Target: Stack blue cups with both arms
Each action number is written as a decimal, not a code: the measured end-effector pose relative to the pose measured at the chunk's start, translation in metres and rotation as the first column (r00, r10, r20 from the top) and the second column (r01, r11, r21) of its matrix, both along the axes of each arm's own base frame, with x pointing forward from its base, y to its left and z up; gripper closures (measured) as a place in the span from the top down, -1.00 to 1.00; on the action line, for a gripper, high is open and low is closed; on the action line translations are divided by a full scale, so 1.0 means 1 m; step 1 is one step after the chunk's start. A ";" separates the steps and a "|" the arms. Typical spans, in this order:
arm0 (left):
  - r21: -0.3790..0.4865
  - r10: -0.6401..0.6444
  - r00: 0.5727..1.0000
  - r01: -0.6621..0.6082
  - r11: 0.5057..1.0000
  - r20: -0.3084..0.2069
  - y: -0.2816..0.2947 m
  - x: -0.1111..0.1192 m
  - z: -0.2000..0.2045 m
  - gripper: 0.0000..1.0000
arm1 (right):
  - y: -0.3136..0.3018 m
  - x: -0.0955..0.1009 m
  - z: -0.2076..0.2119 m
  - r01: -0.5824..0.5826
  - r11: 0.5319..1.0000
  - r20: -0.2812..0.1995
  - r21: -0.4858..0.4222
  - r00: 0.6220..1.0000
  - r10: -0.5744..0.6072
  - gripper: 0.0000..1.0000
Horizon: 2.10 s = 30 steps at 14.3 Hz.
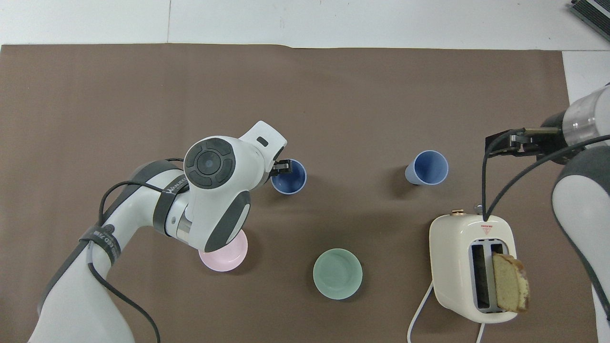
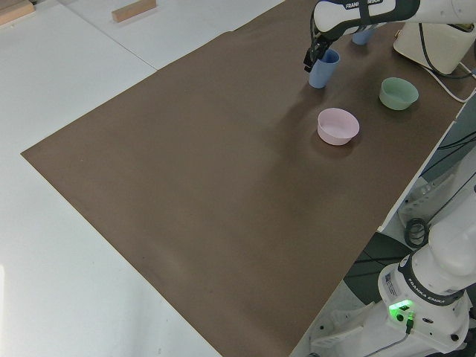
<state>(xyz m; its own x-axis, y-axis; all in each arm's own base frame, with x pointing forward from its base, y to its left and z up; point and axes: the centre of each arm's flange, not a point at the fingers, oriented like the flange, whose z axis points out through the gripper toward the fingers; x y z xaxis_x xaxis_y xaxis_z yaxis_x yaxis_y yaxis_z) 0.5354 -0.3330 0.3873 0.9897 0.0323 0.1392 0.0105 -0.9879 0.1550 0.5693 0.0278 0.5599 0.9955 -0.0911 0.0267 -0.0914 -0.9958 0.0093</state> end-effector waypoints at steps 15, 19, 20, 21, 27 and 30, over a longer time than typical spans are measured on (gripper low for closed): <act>0.122 -0.158 0.987 0.154 0.980 0.020 0.259 0.026 0.211 1.00 | 0.015 0.011 -0.203 -0.029 0.999 -0.043 0.027 0.999 0.031 0.10; 0.129 -0.157 0.986 0.162 0.978 -0.049 0.287 0.022 0.250 1.00 | 0.020 0.014 -0.197 -0.038 0.999 -0.030 0.029 0.999 0.039 -0.73; 0.129 -0.157 0.986 0.164 0.978 -0.062 0.292 0.022 0.258 1.00 | 0.026 0.016 -0.191 -0.047 0.998 -0.024 0.031 0.999 0.048 -0.90; 0.128 -0.155 0.985 0.164 0.978 -0.074 0.296 0.020 0.263 1.00 | 0.034 0.019 -0.183 -0.054 0.998 -0.022 0.031 0.998 0.055 -0.91; 0.126 -0.158 0.982 0.171 0.977 -0.103 0.297 0.016 0.267 1.00 | 0.122 0.030 -0.082 -0.051 0.998 0.013 0.036 0.999 0.051 -0.91; 0.125 -0.159 0.981 0.172 0.977 -0.109 0.297 0.015 0.267 1.00 | 0.199 0.013 -0.044 -0.037 0.998 0.055 0.058 0.998 0.034 -0.91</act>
